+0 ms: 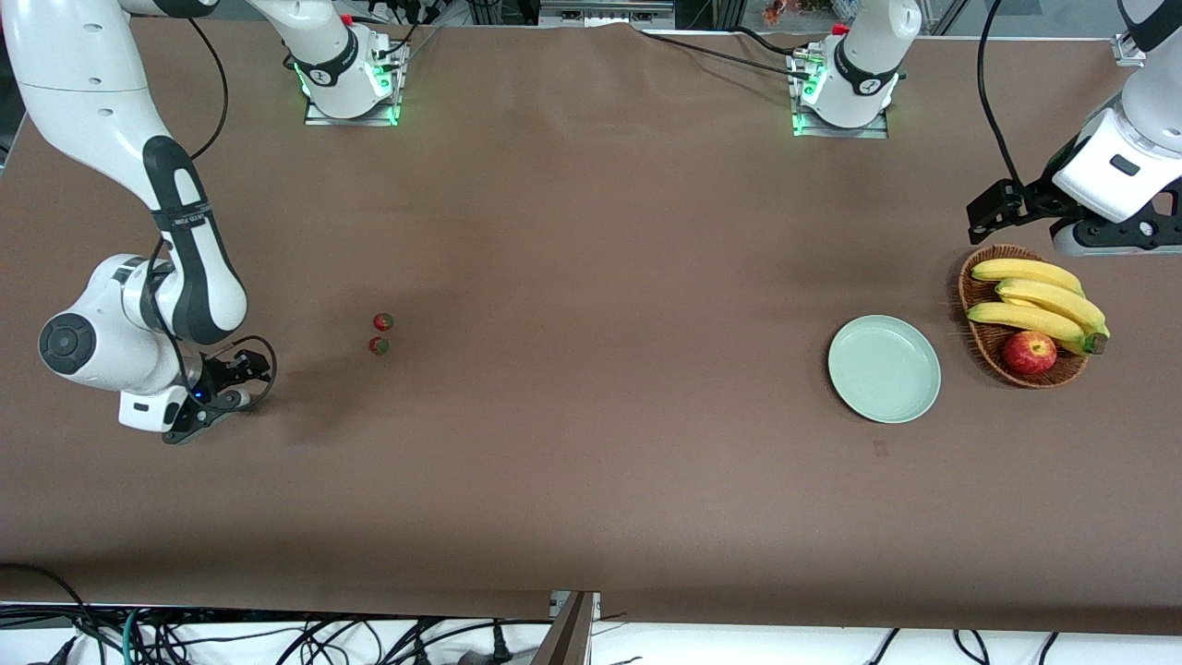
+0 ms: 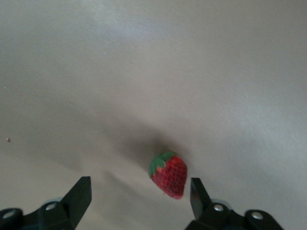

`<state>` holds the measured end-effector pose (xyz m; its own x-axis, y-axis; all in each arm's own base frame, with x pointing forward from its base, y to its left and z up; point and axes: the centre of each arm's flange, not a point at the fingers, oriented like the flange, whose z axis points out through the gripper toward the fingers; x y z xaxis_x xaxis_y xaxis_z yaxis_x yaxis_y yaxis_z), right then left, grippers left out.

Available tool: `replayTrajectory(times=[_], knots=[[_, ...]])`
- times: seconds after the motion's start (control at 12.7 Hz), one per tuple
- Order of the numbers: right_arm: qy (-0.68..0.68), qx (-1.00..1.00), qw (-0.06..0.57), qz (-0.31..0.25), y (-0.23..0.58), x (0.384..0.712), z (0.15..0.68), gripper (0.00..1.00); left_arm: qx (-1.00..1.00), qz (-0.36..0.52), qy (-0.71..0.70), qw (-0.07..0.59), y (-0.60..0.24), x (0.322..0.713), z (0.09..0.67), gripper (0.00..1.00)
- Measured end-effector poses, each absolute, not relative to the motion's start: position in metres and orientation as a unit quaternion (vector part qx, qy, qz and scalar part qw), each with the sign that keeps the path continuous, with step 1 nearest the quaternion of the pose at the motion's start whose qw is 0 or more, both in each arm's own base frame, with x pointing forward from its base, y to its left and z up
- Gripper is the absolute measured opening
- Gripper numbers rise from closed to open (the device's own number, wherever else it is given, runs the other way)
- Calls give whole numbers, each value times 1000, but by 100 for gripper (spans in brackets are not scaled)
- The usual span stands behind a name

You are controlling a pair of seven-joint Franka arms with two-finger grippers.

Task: Collect all strawberries into plate
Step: 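Reach the right gripper to the lone strawberry and grasp it, then carry the strawberry to mid-table with the right gripper and release it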

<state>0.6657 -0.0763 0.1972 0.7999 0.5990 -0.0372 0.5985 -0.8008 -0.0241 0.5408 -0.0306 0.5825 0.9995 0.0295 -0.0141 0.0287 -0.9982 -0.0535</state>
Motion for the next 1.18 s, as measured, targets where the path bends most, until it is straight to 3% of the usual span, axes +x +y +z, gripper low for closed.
replayTrajectory(times=[0.24, 0.39, 0.55, 0.63, 0.79, 1.18], knots=[[-357, -934, 10, 11, -83, 666, 194, 87, -1000, 7, -15, 27, -31, 541, 583, 100], [-376, -926, 18, 2, -92, 665, 187, 80, -1000, 7, -14, 27, -31, 541, 583, 100], [-383, -923, 24, -3, -99, 664, 183, 56, -1000, 7, -14, 27, -31, 541, 583, 100], [-383, -923, 25, -3, -100, 664, 182, 56, -999, 9, -15, 27, -31, 540, 583, 100], [-376, -926, 32, -11, -97, 668, 185, 34, -999, 26, -15, 28, -30, 537, 580, 100], [-295, -951, 85, 35, -16, 693, 235, 32, -999, 31, -15, 29, -30, 535, 579, 100]])
